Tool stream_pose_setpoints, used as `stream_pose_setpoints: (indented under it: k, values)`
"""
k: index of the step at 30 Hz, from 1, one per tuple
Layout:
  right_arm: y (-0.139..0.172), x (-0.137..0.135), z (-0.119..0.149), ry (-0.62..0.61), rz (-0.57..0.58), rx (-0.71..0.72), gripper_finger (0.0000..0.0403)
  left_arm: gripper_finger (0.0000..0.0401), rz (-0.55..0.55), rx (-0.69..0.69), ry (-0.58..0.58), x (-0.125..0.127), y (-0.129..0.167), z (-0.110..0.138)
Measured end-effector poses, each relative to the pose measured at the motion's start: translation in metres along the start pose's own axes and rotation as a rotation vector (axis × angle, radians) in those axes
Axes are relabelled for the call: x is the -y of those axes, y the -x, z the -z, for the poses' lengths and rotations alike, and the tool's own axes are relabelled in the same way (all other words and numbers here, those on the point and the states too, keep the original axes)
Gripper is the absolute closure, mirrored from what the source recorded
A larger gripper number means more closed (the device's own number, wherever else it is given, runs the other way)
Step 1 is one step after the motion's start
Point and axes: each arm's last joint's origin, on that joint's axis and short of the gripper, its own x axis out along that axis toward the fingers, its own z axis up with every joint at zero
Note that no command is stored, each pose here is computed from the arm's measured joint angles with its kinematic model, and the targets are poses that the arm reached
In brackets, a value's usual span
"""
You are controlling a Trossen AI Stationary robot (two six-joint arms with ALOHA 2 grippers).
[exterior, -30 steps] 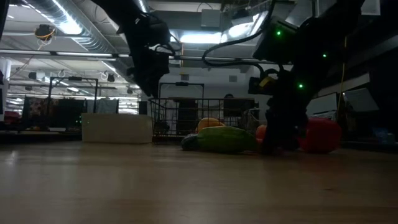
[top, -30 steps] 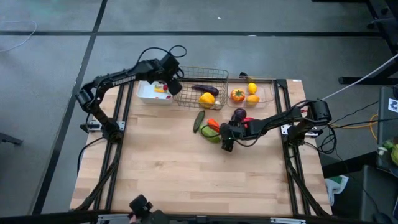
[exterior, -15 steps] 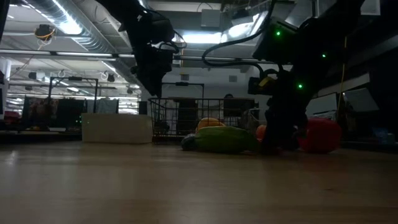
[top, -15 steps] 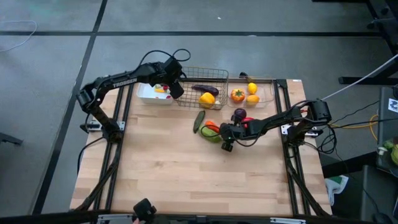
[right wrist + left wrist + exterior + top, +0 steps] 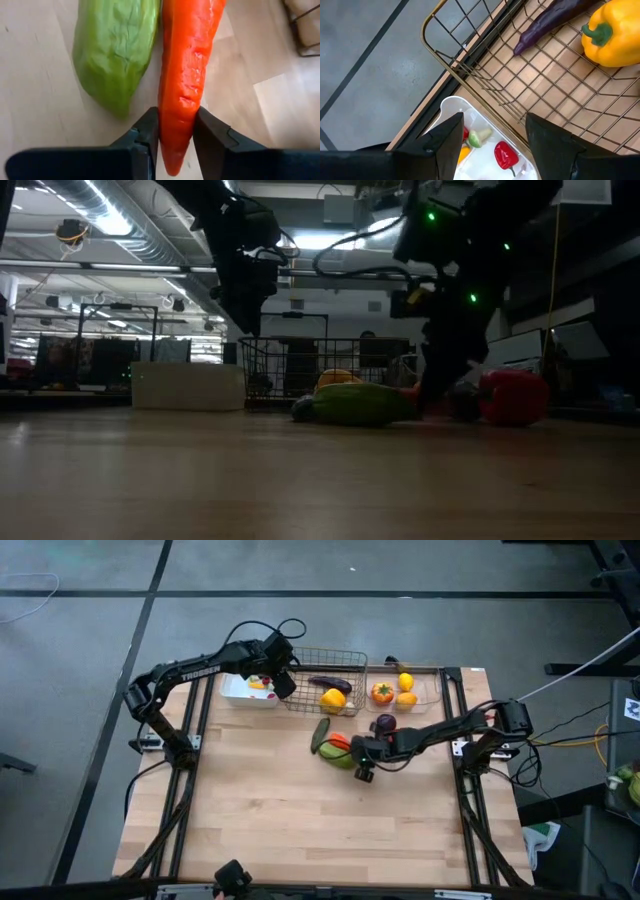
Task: Sort produce into baskets
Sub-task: Put the carrot into the wire basket
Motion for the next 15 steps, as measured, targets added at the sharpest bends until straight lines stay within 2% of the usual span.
stream_pose_setpoints:
  k: [9,15]
  values:
    - [0.033,0.002,-0.029,0.089,0.025,-0.099,0.0307,0.0191,0.0,0.0,-0.001,0.0,0.0,0.0]
    - [0.059,0.004,-0.055,0.198,0.058,-0.062,0.0307,0.0191,0.0,0.0,-0.002,0.0,0.0,0.0]
